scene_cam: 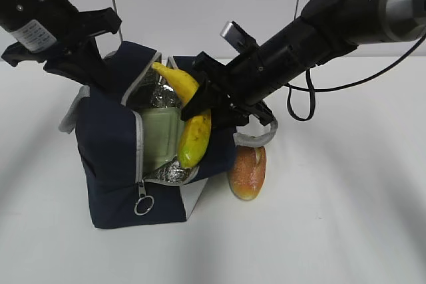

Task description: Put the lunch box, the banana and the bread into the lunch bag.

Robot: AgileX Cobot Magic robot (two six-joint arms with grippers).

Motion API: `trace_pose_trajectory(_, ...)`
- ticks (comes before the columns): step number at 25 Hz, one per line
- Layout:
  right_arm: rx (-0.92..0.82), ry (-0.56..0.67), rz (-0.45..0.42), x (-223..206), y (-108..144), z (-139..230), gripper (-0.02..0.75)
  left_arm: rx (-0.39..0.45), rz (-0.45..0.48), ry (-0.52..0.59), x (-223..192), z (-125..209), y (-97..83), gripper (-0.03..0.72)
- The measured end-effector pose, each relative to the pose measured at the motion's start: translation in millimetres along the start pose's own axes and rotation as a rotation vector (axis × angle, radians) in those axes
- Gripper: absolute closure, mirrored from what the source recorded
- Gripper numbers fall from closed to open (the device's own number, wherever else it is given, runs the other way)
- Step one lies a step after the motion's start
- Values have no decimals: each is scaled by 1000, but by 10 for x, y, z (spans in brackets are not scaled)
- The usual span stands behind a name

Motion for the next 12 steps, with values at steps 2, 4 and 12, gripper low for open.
trace_pose_trajectory(2, 6, 6, 35, 0, -36, 7, 437, 0, 0, 0, 0, 0, 0, 690)
trace_pose_trajectory(4, 4, 6, 44, 0, -44, 6, 437, 0, 0, 0, 0, 0, 0, 690)
trace_pose_trajectory(12, -9, -22, 42, -41, 0, -13, 437, 0, 0, 0, 0, 0, 0, 690)
Point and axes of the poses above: a point on each arm's last joint axis where the gripper is mounted, x pointing back along that axis away from the gripper, y along the wrist's bending axis when the last joint is at zero, z = x × y, the point moved 1 cm from there along -x, pointing out along that axis toward the gripper, and after that the axes turned 9 degrees about x, right-handed, at the moved point
